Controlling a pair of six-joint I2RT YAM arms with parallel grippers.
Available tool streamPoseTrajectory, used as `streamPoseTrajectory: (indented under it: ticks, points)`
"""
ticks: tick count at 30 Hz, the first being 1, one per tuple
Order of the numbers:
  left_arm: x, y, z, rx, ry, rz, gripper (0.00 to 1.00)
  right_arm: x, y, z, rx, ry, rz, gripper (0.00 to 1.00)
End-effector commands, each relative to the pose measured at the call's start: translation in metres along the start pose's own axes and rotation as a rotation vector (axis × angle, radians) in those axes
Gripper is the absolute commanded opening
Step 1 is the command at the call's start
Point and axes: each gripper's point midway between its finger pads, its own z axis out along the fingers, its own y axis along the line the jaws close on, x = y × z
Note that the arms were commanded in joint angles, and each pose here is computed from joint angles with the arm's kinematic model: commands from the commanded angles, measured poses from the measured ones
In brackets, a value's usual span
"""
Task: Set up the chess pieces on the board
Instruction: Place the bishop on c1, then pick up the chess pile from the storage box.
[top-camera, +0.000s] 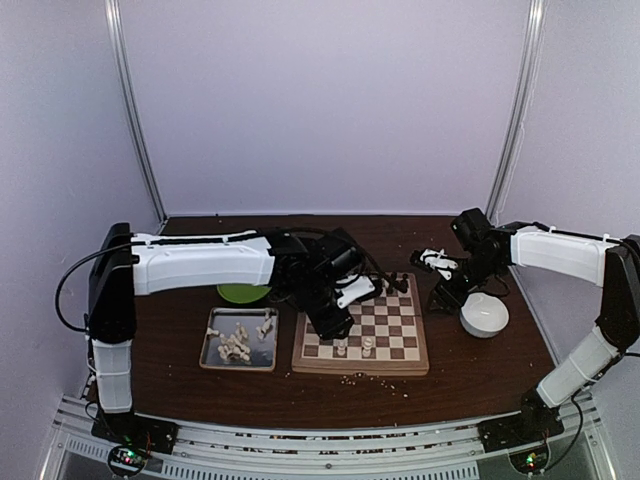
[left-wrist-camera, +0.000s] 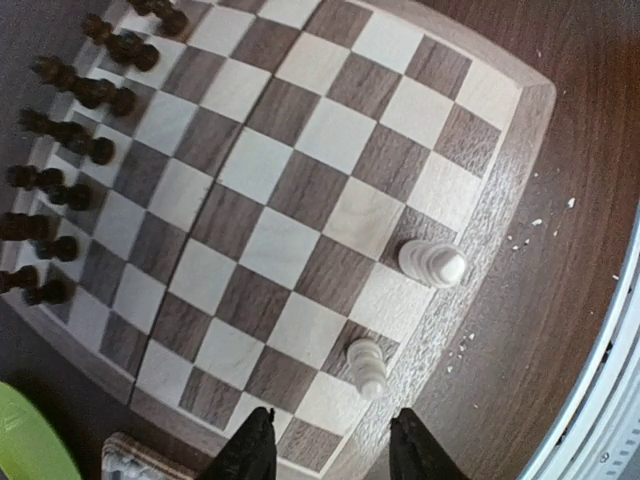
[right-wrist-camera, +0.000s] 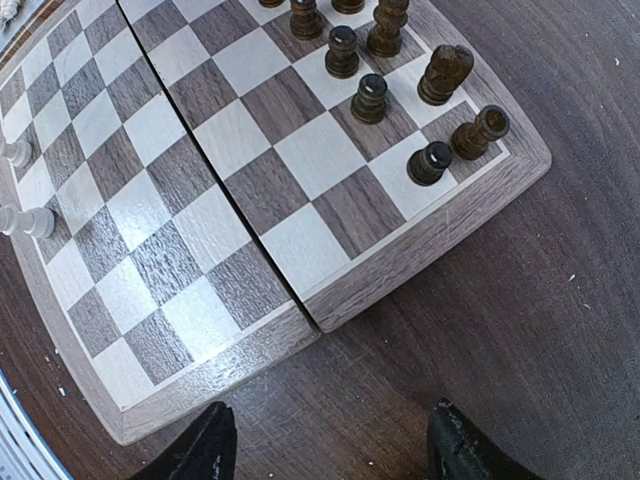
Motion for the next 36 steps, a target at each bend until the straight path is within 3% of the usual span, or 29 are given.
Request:
streamPoseTrajectory:
  ticks: [1, 13, 22, 36]
  points:
    - [-0.012, 0.034, -0.060, -0.143, -0.138, -0.048, 0.41, -0.007, -0.001, -0.003, -0.010, -0.012, -0.004, 0.65]
    - [0.129, 0.133, -0.086, -0.391, -0.040, -0.555, 0.42, -0.010, -0.001, -0.005, -0.009, -0.019, -0.009, 0.65]
    - [0.141, 0.114, -0.050, -0.247, -0.014, -0.530, 0.43, -0.010, 0.001, -0.003, -0.011, -0.016, -0.011, 0.65]
    - [0.143, 0.117, -0.010, -0.196, 0.069, -0.515, 0.43, -0.008, 0.000, -0.002, -0.003, -0.005, -0.013, 0.65]
